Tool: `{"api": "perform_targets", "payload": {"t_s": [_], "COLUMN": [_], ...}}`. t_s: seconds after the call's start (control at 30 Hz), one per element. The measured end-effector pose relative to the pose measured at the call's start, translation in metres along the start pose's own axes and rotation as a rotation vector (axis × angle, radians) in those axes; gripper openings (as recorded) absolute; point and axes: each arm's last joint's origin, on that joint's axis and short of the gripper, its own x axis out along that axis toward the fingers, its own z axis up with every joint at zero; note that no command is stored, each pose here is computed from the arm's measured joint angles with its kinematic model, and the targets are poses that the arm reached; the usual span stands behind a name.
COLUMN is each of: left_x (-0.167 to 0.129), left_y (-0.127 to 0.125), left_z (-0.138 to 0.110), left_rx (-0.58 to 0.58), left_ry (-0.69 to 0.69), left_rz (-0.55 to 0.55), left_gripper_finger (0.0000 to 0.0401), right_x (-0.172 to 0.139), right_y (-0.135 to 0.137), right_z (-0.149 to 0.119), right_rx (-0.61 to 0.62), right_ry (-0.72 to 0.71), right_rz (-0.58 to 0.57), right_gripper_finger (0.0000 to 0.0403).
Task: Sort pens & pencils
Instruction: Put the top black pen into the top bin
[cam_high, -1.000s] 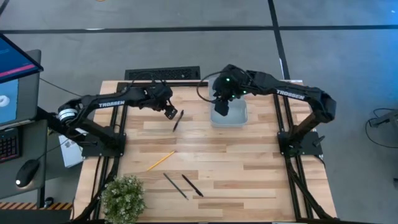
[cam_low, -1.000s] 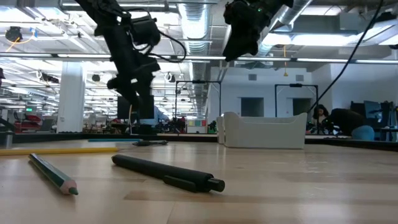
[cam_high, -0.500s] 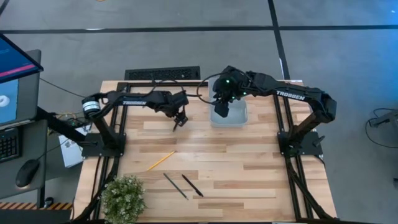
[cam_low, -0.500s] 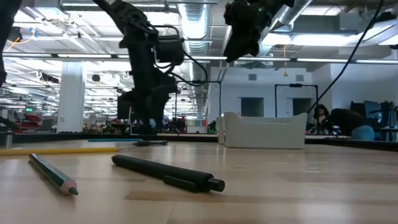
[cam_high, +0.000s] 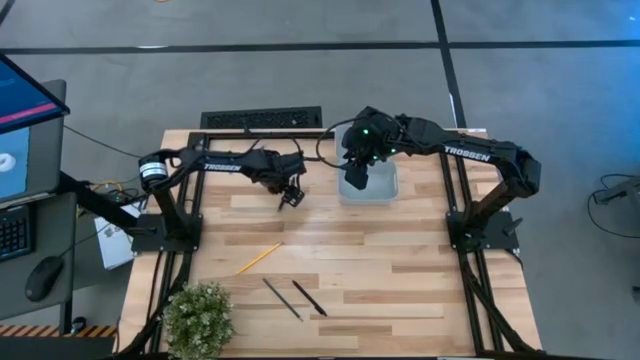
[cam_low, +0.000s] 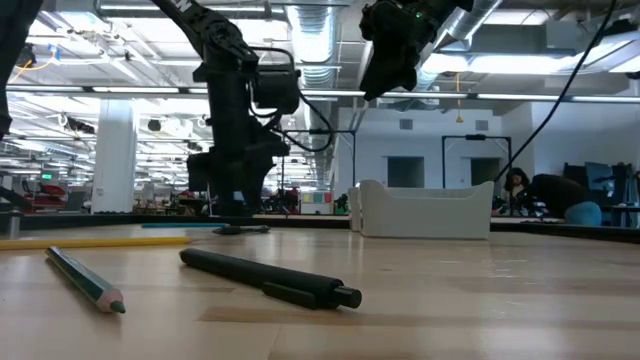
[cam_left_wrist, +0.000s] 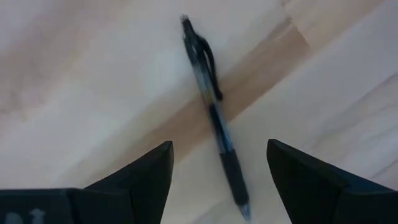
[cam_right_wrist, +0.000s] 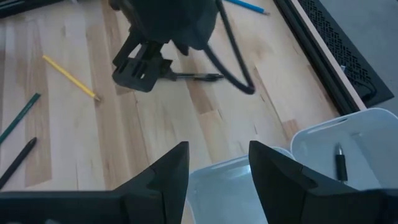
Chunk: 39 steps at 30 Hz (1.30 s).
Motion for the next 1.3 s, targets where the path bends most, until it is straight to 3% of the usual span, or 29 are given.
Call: {"api": "perform_targets", "payload": {"t_s": [0.43, 0.7, 0.97, 1.1, 1.3], "left_x": [0.011, 0.038, 0.036, 0.037, 0.037], "left_y": [-0.004, -0.01, -0.012, -0.013, -0.013], "left_z": [-0.008, -0.013, -0.012, -0.012, -0.013], "left_rx": [-0.04, -0.001, 0.019, 0.023, 0.026], "left_ry": [0.008, 0.106, 0.125, 0.136, 0.15], "left_rz": [0.023, 0.044, 0.049, 0.037, 0.021], "left_gripper_finger": [0.0249, 0.0249, 0.0249, 0.023, 0.0168], "right_x": [0.0, 0.0, 0.0, 0.0, 0.0], "right_y": [0.0, 0.0, 0.0, 0.0, 0.0], "right_z": [0.0, 0.001, 0.001, 0.001, 0.001], "right_rx": [-0.007, -0.008, -0.009, -0.009, -0.012], "right_ry": [0.0, -0.004, -0.007, -0.007, -0.007], "right_rz": [0.0, 0.0, 0.0, 0.0, 0.0], "right_gripper_finger": [0.0189, 0.0189, 0.0189, 0.0189, 0.0189]}}
